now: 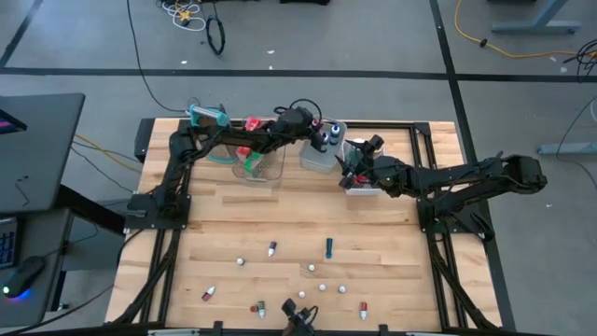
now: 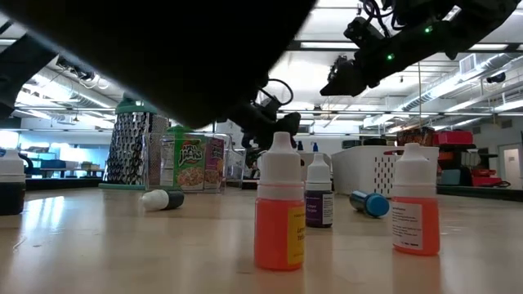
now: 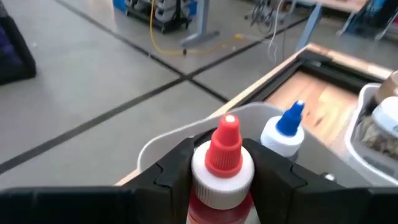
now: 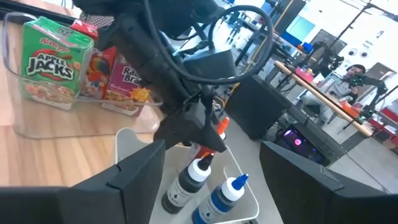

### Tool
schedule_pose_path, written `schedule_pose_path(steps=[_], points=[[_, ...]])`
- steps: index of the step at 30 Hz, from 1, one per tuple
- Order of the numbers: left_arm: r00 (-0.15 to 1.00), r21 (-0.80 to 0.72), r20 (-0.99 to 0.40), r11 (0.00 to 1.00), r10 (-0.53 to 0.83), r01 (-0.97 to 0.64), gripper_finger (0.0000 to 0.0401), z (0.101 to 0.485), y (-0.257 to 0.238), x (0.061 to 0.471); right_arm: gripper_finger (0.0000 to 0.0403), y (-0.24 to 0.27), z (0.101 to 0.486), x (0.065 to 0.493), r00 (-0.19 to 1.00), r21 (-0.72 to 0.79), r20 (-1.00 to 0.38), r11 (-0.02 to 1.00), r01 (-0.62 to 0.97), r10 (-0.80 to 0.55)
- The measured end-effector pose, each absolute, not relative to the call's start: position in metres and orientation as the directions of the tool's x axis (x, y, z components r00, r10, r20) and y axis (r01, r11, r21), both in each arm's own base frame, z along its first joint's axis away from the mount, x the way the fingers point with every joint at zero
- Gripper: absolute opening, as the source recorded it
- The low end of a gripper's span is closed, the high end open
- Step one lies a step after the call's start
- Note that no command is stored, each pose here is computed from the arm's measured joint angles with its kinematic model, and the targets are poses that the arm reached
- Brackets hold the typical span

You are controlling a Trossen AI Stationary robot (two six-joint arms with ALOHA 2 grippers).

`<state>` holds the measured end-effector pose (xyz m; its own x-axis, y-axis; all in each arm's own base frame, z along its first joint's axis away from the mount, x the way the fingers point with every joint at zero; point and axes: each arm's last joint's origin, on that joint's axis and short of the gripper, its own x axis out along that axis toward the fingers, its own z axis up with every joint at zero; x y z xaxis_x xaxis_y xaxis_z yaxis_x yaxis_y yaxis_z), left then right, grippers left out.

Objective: Pick & Place Kitchen Items
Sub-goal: Put the large orange food coloring bottle into the gray bin, then put the medium blue food coloring bottle into the gray bin

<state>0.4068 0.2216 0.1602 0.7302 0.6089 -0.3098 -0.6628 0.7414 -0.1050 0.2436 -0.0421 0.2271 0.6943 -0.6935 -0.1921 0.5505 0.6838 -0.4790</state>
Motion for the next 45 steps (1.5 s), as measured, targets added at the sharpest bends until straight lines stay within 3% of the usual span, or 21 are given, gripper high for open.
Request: schedule_pose_path(steps=[23, 30, 38, 45], points=[[0.703, -0.136, -0.368, 0.713, 0.608, -0.688, 0.0203, 0.161, 0.221, 0.407, 0.0275, -0.042, 0.227, 0.244, 0.699, -0.477, -0.197, 0.69, 0.545, -0.688], [0.818, -0.256, -0.321, 0.788, 0.478, -0.56, 0.0199, 0.205, 0.21, 0.407, 0.0275, -0.041, 0.226, 0.244, 0.724, -0.459, -0.208, 0.72, 0.521, -0.657], [0.832, -0.239, -0.49, 0.877, 0.262, -0.417, 0.0198, 0.283, 0.173, 0.355, 0.0275, -0.033, 0.224, 0.249, 0.887, -0.307, -0.254, 0.902, 0.303, -0.384], [0.832, -0.003, -0.428, 0.92, 0.353, -0.392, 0.0199, 0.353, 0.106, 0.305, 0.0275, -0.02, 0.215, 0.248, 0.934, -0.099, -0.356, 0.992, -0.073, 0.033]])
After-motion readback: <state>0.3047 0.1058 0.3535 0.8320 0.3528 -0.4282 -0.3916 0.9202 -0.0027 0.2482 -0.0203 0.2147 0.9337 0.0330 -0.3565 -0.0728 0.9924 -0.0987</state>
